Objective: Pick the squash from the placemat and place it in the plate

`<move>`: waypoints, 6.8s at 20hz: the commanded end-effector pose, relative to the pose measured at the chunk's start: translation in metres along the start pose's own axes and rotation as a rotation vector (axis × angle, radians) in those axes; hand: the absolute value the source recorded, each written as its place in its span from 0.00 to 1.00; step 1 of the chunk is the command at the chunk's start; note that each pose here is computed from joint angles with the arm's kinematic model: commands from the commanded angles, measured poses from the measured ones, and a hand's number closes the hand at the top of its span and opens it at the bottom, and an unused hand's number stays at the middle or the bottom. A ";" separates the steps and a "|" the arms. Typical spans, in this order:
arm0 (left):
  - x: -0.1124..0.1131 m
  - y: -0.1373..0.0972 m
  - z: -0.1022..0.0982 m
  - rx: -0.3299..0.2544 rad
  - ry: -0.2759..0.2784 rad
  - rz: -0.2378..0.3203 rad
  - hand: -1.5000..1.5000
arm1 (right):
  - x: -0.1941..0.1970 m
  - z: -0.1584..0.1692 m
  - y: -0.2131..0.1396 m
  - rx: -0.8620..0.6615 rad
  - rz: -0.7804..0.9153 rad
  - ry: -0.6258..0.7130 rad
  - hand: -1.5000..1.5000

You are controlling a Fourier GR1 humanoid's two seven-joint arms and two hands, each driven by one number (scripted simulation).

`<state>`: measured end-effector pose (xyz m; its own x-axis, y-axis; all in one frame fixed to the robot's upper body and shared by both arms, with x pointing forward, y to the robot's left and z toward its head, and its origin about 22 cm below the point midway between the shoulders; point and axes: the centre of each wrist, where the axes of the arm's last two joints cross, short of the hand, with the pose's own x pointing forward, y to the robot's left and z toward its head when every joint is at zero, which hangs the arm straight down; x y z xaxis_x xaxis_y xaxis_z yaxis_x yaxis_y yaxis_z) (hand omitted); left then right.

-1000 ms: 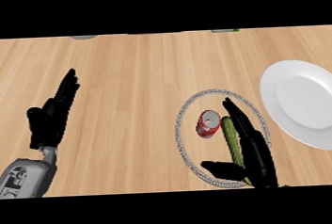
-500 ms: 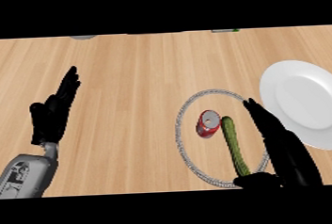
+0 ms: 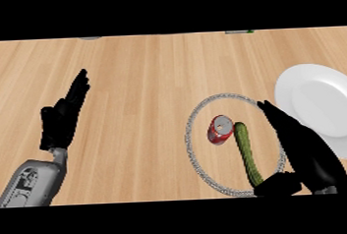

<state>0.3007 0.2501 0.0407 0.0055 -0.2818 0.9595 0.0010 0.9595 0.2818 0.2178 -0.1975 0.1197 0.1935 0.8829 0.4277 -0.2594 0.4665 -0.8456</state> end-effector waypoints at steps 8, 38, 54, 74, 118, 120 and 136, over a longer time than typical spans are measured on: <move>0.003 0.006 -0.007 -0.010 -0.007 0.012 0.50 | -0.008 -0.018 0.027 0.140 0.093 0.103 0.00; -0.008 0.002 -0.003 -0.001 0.001 0.006 0.50 | -0.067 -0.083 0.074 0.093 0.143 0.095 1.00; -0.008 0.014 0.005 0.028 0.002 0.012 0.50 | -0.289 -0.020 -0.176 -0.341 0.196 -0.151 1.00; 0.018 0.003 -0.020 -0.036 -0.035 0.013 0.50 | -0.313 -0.051 -0.195 -0.274 -0.092 -0.576 1.00; -0.008 -0.014 0.000 -0.026 -0.025 0.008 0.50 | -0.330 -0.076 -0.160 -0.355 -0.749 -0.377 0.00; -0.006 -0.001 0.001 -0.020 -0.029 0.014 0.50 | -0.345 -0.053 -0.175 -0.330 -0.732 -0.368 0.00; 0.003 0.006 -0.008 -0.013 -0.037 0.026 0.50 | -0.364 -0.026 -0.176 -0.345 -0.722 -0.327 0.00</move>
